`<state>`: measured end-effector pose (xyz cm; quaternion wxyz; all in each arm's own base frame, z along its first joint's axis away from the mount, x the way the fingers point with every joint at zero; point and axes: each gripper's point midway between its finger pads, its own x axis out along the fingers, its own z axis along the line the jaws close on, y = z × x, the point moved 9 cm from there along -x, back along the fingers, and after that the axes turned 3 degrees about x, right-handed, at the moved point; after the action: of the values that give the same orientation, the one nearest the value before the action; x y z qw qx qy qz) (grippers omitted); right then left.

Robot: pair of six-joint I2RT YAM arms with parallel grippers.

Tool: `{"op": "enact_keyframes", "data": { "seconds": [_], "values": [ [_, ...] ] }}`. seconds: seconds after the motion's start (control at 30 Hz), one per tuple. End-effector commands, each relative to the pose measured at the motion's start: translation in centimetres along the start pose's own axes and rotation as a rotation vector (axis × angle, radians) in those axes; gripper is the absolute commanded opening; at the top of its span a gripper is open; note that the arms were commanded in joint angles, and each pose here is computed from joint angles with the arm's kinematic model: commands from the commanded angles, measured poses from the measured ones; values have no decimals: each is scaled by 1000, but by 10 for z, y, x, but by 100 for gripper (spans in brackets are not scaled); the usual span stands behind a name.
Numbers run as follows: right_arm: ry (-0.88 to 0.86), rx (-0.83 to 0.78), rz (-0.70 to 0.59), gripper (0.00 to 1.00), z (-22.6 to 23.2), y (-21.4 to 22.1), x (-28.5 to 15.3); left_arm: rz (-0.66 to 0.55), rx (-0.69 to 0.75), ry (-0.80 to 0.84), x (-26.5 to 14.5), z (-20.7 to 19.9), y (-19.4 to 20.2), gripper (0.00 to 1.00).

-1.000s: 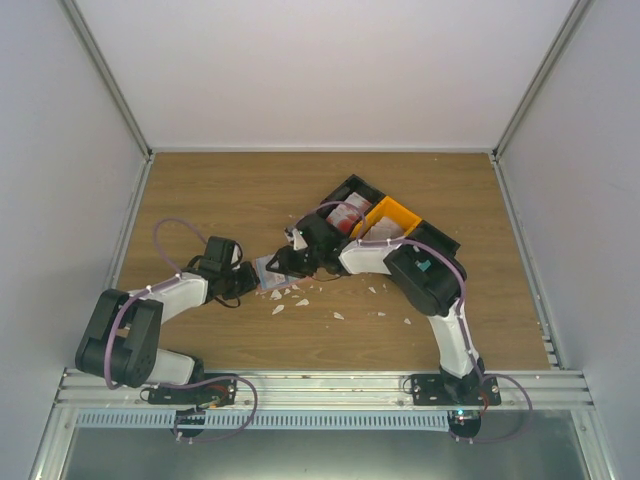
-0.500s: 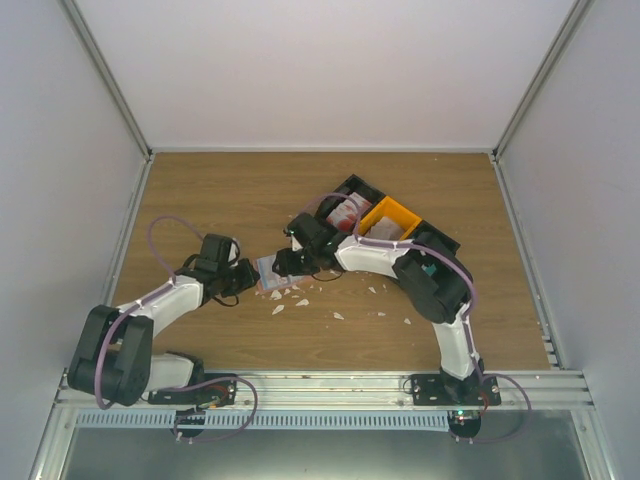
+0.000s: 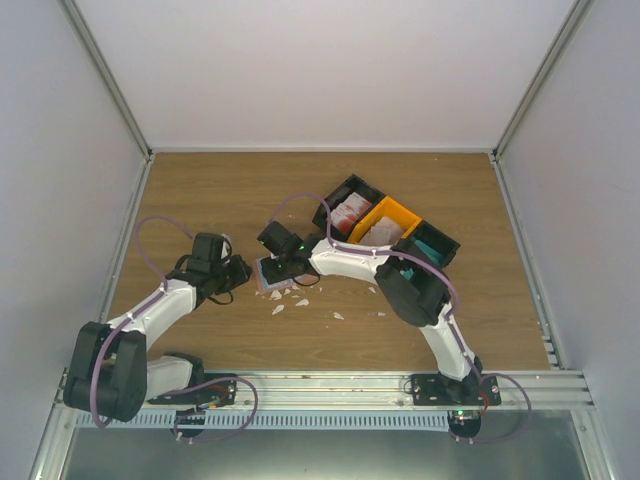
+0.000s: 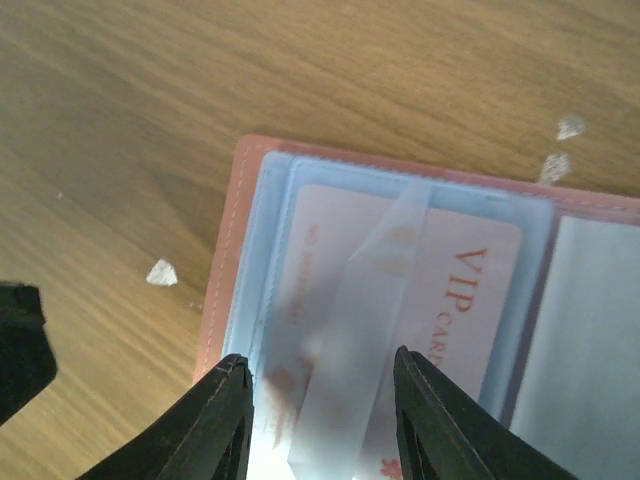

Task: Put the credit cards into the card holder
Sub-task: Insert the credit card into the card holder.

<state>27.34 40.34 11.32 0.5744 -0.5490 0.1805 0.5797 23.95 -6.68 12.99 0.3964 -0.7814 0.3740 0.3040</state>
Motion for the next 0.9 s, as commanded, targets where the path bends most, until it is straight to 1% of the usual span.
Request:
{"op": "enact_keyframes", "data": {
  "seconds": [0.0, 0.37, 0.53, 0.63, 0.87],
  "values": [
    [91, -31, 11, 38, -4, 3, 8, -29, -13, -9, -4, 5, -2, 19],
    [121, -27, 7, 16, -6, 2, 7, -18, -15, 7, -3, 5, 0, 19],
    [120, -17, -4, 1, -5, 0, 3, -14, -14, 25, -3, 3, 0, 20],
    [104, -8, -25, 0, -4, -2, -2, 2, -8, 67, -2, 1, 1, 22],
    [-54, 74, -47, 1, -13, -9, -15, 53, 10, 233, 4, -9, 7, 33]
  ]
}}
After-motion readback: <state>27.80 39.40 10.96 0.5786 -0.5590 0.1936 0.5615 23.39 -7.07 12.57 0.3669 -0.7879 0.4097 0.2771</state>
